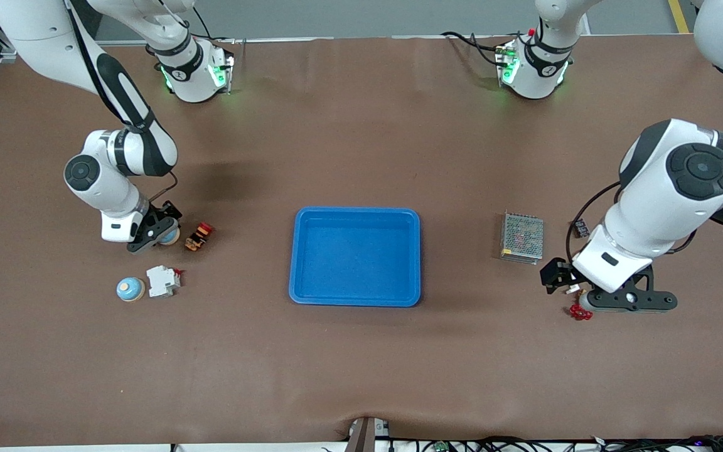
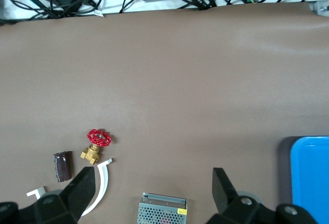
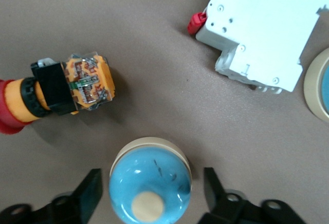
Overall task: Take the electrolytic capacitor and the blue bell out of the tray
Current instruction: 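Set the bell down with the right gripper while the left gripper rises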
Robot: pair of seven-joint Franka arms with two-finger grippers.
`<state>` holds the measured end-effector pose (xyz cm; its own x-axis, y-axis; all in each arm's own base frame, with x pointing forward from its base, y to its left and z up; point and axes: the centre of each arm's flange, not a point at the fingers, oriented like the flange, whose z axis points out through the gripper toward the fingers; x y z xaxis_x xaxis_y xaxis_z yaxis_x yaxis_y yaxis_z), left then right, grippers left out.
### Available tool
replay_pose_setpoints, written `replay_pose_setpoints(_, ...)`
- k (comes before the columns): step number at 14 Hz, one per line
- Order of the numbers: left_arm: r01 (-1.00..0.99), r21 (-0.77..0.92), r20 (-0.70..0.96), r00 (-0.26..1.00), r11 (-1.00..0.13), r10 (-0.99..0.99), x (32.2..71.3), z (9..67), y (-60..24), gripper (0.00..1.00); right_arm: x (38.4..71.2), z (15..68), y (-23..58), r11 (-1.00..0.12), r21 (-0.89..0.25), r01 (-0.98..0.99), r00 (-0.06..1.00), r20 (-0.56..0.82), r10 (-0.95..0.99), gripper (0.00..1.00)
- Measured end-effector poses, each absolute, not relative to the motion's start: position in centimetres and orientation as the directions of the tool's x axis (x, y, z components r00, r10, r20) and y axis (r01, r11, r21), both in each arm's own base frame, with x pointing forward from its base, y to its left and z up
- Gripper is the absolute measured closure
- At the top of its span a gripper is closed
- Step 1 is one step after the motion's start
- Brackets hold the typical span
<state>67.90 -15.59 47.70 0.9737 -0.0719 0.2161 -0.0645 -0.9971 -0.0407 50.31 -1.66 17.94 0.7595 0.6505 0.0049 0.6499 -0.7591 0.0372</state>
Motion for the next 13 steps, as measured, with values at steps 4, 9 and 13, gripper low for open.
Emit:
replay_pose_setpoints(4, -0.095, -0.072, 0.237, 0.965, -0.993, -0.109, 66.3, 50.8, -18.4, 0.0, 50.8, 18.3, -1.6, -0.758, 0.044, 0.651, 0.758, 0.013, 0.652, 0.0)
replay_pose_setpoints(9, -0.04, -0.056, 0.219, 0.974, -0.998, -0.051, 63.1, 55.5, -21.3, 0.0, 53.3, 20.5, -1.6, -0.759, 0.031, 0.65, 0.76, -0.001, 0.65, 0.0)
replay_pose_setpoints(13, 0.093, -0.038, 0.125, 0.988, -0.995, 0.088, 61.3, 57.9, -18.2, 0.0, 58.6, 28.2, -1.7, -0.776, -0.037, 0.629, 0.772, -0.083, 0.63, 0.0)
